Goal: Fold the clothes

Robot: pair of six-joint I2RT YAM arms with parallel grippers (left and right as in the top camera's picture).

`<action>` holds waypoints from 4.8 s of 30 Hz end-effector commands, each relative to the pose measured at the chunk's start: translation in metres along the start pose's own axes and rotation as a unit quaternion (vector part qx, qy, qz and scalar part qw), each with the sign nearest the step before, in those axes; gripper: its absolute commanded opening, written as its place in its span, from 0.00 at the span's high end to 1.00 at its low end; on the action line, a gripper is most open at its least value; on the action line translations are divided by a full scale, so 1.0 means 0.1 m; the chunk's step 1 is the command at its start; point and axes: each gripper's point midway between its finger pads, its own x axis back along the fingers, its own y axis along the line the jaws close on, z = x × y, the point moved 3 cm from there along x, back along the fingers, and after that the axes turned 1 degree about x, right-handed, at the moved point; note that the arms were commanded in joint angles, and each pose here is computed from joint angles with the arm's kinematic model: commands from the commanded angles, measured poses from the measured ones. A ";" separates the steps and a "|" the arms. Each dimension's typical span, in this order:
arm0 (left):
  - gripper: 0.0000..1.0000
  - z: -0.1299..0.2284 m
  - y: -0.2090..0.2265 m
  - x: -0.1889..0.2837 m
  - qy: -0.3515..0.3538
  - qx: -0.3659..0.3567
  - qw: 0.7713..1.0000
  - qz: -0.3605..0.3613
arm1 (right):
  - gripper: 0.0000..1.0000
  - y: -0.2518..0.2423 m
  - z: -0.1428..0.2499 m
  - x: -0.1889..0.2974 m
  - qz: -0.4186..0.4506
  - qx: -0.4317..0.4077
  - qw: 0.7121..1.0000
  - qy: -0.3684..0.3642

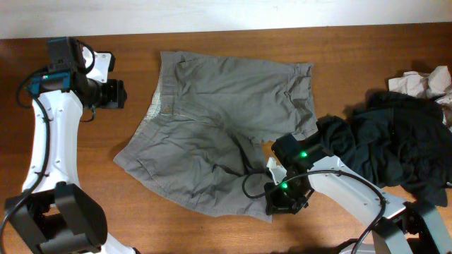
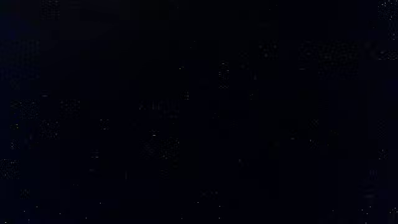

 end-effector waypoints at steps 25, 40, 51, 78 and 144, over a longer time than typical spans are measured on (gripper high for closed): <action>0.45 0.63 0.01 0.58 0.061 0.133 0.987 -0.058 | 0.96 0.33 -0.27 1.04 0.019 -0.017 0.970 -0.244; 0.28 1.41 0.04 -0.26 0.100 0.247 0.961 0.074 | 0.96 0.27 -0.26 1.05 0.020 -0.032 0.970 -0.241; 0.27 1.74 0.00 -0.62 0.120 0.266 0.954 0.074 | 0.96 0.26 -0.29 1.07 0.028 -0.032 0.967 -0.250; 0.99 1.38 0.06 -0.08 0.099 0.184 0.977 -0.039 | 0.96 0.11 -0.24 1.06 0.075 -0.036 0.966 -0.245; 1.00 1.20 -0.11 0.68 -0.020 0.172 0.983 -0.068 | 0.33 0.41 -0.22 0.10 0.362 0.404 0.834 -0.105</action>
